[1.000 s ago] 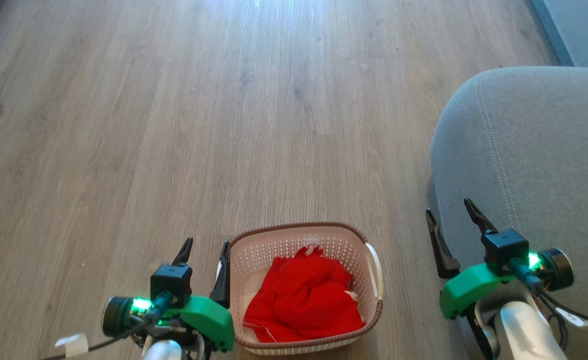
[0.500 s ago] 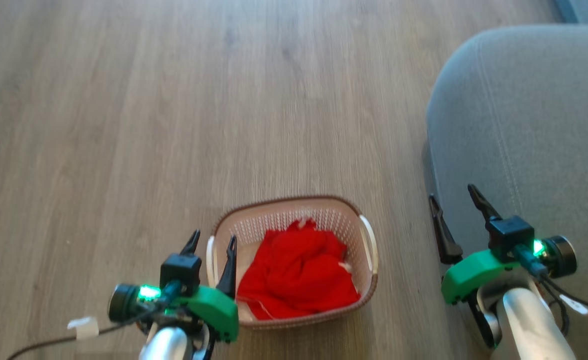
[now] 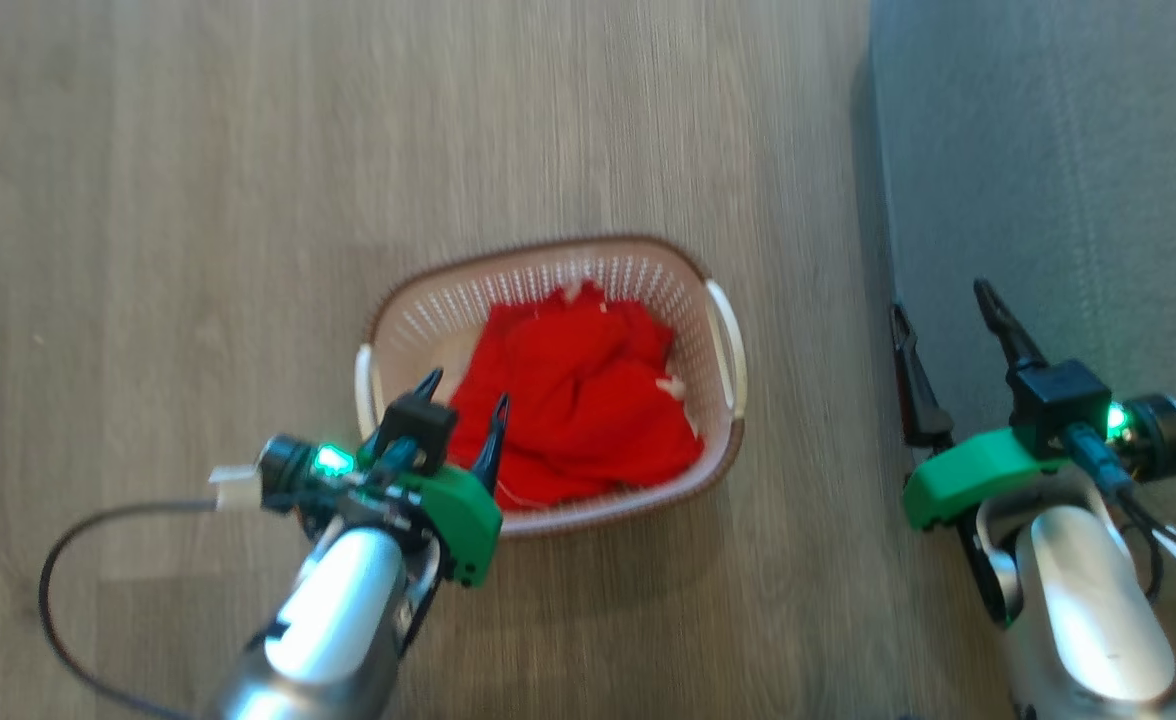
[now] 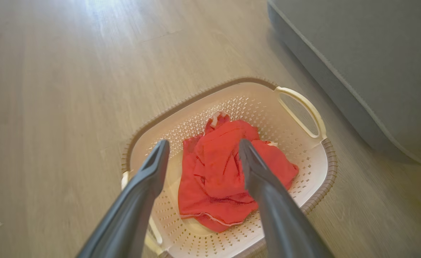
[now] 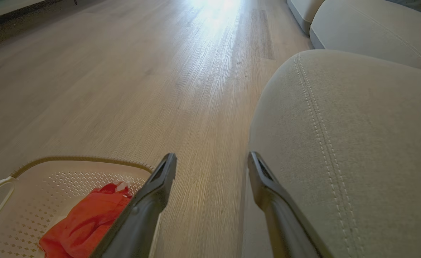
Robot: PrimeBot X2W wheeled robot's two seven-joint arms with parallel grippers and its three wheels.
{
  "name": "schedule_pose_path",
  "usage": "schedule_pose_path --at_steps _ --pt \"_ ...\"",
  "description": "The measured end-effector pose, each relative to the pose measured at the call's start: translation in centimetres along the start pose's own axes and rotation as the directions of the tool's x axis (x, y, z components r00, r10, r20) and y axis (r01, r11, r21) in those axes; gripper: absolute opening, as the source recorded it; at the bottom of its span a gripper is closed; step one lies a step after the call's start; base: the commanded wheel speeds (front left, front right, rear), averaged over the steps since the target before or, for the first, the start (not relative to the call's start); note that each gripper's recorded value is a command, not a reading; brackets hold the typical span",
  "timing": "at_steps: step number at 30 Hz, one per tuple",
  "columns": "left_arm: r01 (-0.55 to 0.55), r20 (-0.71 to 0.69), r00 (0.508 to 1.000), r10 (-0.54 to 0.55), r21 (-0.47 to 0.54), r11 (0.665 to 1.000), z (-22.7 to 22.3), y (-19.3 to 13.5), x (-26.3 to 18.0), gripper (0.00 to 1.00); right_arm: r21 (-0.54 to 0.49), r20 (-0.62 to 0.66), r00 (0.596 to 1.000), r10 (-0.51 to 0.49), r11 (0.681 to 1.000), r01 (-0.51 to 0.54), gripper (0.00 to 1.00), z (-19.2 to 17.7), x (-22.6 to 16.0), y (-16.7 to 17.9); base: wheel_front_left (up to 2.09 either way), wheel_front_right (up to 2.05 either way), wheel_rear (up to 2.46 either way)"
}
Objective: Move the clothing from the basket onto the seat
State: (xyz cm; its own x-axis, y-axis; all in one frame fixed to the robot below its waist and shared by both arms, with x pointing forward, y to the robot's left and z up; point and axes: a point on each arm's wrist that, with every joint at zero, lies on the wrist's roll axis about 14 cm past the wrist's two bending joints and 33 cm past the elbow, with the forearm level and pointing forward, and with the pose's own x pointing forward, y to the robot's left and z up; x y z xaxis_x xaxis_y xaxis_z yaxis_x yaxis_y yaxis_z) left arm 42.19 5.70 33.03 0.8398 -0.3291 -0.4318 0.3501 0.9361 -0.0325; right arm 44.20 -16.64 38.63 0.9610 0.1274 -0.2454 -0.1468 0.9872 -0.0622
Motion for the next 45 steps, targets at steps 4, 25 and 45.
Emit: schedule_pose_path --at_steps 4,25,45 --pt "0.077 -0.096 0.993 -0.071 0.065 0.995 -2.8 -0.6 2.9 1.00 0.000 -0.044 0.999 0.000 1.000 0.000 1.00 -2.1 1.3 -0.2 0.00 0.00 0.00" --pt "0.303 -0.410 0.875 -0.258 0.046 0.952 -15.0 -2.4 13.4 1.00 0.031 -0.134 0.991 -0.007 0.999 0.012 1.00 -8.4 4.9 -1.5 0.00 0.00 0.00" --pt "0.445 -0.589 0.736 -0.334 0.049 0.894 -20.8 -5.0 14.2 1.00 0.026 -0.139 0.990 -0.006 1.000 0.010 1.00 -9.4 4.8 -1.7 0.00 0.00 0.00"
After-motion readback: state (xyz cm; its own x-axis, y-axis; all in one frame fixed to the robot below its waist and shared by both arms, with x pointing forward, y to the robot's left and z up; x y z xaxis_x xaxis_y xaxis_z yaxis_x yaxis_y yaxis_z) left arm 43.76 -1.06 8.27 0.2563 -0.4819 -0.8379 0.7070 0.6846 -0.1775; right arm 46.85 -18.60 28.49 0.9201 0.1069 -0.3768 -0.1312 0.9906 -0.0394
